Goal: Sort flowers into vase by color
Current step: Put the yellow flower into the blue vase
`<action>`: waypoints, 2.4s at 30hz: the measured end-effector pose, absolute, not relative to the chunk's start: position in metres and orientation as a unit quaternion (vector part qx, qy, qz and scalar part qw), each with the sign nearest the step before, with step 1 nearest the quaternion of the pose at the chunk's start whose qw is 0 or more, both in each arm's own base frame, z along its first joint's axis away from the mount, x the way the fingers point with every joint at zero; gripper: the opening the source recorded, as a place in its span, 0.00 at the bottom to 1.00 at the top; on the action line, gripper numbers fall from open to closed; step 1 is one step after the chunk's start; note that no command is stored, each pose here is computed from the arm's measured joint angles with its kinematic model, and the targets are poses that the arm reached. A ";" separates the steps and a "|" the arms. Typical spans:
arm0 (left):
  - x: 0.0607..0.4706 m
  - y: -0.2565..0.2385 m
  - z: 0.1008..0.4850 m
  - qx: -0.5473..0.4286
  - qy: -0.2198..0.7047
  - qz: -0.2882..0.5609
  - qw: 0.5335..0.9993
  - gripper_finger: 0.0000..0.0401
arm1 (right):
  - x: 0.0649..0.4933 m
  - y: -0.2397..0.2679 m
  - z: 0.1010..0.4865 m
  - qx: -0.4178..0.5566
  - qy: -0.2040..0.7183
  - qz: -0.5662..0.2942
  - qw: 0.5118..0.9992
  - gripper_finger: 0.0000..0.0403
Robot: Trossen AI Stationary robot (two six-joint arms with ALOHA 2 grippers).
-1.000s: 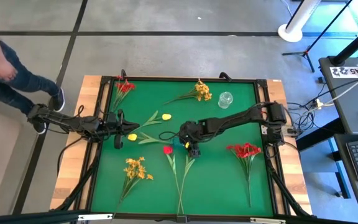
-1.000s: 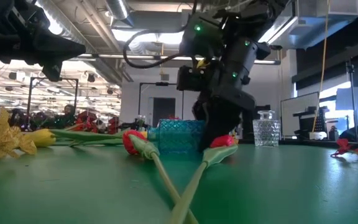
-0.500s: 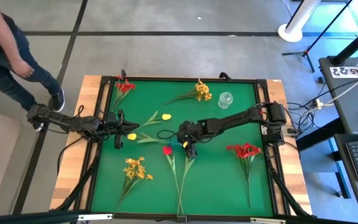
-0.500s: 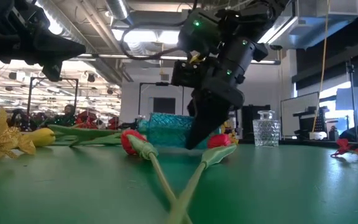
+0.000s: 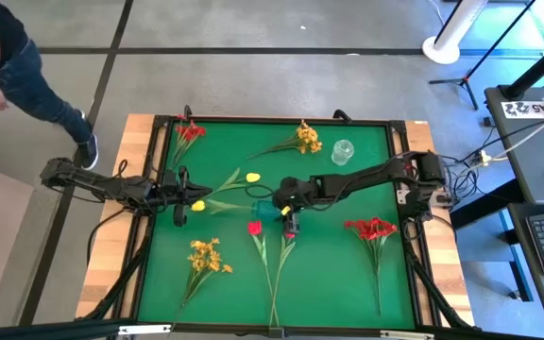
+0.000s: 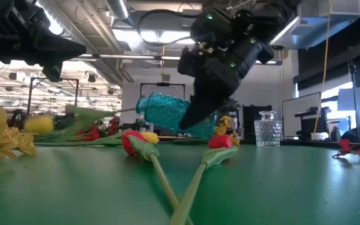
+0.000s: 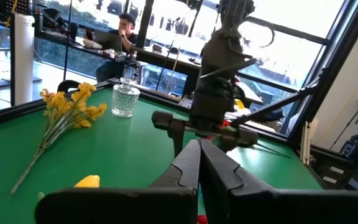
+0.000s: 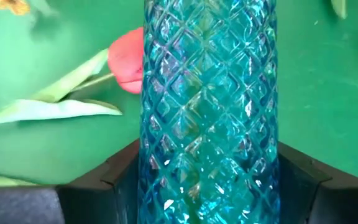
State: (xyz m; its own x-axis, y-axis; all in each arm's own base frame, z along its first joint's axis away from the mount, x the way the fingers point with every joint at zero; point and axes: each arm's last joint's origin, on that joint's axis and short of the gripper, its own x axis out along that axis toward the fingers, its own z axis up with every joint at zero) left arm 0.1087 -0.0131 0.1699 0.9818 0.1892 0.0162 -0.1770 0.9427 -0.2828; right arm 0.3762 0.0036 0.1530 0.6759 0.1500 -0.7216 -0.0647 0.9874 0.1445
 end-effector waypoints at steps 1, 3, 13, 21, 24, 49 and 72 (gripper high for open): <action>0.109 -0.013 0.170 -0.142 -0.022 0.093 0.985 0.00 | 0.372 0.003 0.150 0.064 0.392 0.063 0.916 0.61; 0.109 -0.013 0.170 -0.141 -0.021 0.093 0.985 0.00 | 0.364 0.000 0.143 0.080 0.374 0.064 0.922 0.61; 0.109 -0.013 0.170 -0.141 -0.021 0.093 0.985 0.00 | 0.324 0.000 0.115 0.142 0.265 0.080 0.950 0.61; 0.109 -0.013 0.170 -0.141 -0.021 0.093 0.985 0.00 | 0.308 0.000 0.124 0.139 0.111 0.077 0.981 0.61; 0.109 -0.013 0.170 -0.141 -0.021 0.093 0.985 0.00 | 0.304 -0.001 0.122 0.139 0.111 0.068 0.982 0.61; 0.109 -0.013 0.170 -0.141 -0.021 0.093 0.985 0.00 | 0.297 -0.002 0.153 0.091 -0.075 0.060 0.991 0.61; 0.108 -0.011 0.177 -0.249 -0.074 0.111 0.959 0.00 | 0.297 -0.002 0.155 0.094 -0.086 0.069 0.990 0.61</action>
State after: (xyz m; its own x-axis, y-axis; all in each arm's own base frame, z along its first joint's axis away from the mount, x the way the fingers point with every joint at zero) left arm 0.1079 -0.0112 0.1775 0.9642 0.2505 0.0872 -0.1765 0.8514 -0.4940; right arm 0.2970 -0.0015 0.1547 0.9759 0.1195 0.1828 -0.1517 0.9731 0.1734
